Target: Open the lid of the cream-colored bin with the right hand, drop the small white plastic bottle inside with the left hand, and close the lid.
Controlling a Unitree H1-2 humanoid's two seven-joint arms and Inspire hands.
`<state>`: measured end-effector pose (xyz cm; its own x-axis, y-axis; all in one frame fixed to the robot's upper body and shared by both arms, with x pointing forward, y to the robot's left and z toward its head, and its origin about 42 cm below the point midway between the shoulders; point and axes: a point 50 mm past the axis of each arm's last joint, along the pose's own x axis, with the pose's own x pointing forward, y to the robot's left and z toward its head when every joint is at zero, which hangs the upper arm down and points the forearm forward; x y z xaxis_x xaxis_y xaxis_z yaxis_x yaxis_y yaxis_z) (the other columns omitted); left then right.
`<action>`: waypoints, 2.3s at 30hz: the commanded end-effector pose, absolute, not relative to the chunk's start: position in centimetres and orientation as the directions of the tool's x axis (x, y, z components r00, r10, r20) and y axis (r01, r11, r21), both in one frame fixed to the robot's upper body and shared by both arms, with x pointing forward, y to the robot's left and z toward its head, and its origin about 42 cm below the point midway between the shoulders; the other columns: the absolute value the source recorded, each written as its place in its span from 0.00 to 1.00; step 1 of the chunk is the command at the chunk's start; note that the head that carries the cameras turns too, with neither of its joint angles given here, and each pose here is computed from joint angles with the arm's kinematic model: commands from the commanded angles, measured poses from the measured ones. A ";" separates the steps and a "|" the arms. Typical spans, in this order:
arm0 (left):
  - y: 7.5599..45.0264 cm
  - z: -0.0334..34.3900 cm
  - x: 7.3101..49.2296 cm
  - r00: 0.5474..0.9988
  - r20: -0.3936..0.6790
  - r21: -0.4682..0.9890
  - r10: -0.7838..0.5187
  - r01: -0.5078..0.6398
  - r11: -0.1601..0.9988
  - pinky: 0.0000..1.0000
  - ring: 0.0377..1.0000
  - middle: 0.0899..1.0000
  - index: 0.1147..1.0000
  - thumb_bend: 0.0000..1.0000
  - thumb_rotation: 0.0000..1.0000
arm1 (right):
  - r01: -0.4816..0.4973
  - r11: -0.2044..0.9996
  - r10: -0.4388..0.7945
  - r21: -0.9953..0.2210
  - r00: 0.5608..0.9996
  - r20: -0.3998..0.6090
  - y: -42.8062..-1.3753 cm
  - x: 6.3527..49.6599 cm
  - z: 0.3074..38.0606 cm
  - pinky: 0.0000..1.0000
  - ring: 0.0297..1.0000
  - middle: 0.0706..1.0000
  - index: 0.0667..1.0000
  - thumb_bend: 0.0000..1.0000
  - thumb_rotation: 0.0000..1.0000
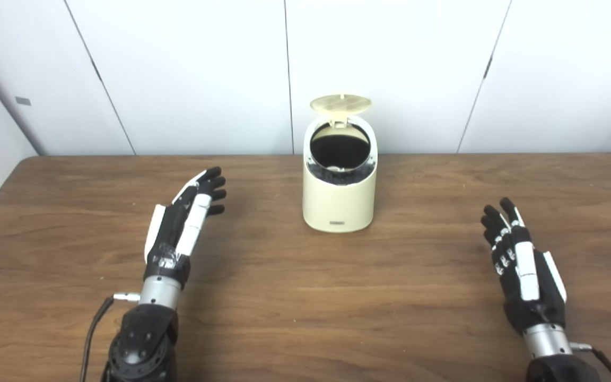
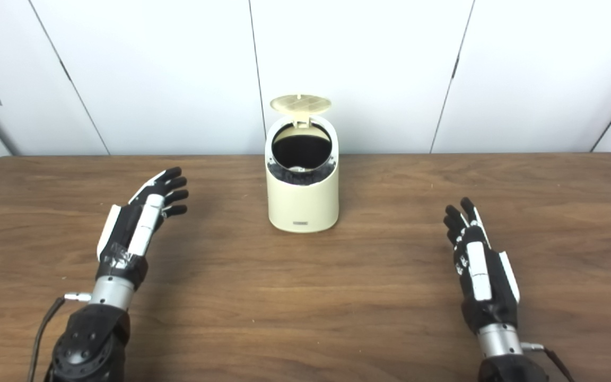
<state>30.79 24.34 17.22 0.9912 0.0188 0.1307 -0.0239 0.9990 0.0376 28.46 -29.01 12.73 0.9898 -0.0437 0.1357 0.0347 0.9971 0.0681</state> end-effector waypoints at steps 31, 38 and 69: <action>23.7 14.5 28.0 0.994 0.097 -0.068 0.040 -0.034 0.997 1.00 1.00 1.00 1.00 0.67 1.00 | -0.017 0.749 0.288 -0.663 0.909 0.302 -19.1 42.8 34.1 0.80 0.87 0.88 0.85 0.61 1.00; 23.7 14.5 28.0 0.994 0.098 -0.070 0.037 -0.031 0.997 1.00 1.00 1.00 1.00 0.68 1.00 | -0.007 0.659 0.325 -0.752 0.904 0.277 -17.2 44.0 35.2 0.85 0.91 0.90 0.84 0.56 1.00; 23.1 14.9 28.2 0.995 0.092 -0.067 0.027 -0.021 0.998 1.00 1.00 1.00 1.00 0.61 1.00 | 0.001 0.530 0.398 -0.848 0.883 0.249 -17.0 43.0 34.1 0.98 1.00 0.98 0.59 0.61 1.00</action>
<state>27.71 23.53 13.43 0.9988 0.0347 0.0334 -0.0325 0.9973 -0.0660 43.39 -17.04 31.44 0.9156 0.3654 0.1678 -0.0648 0.5460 -0.8353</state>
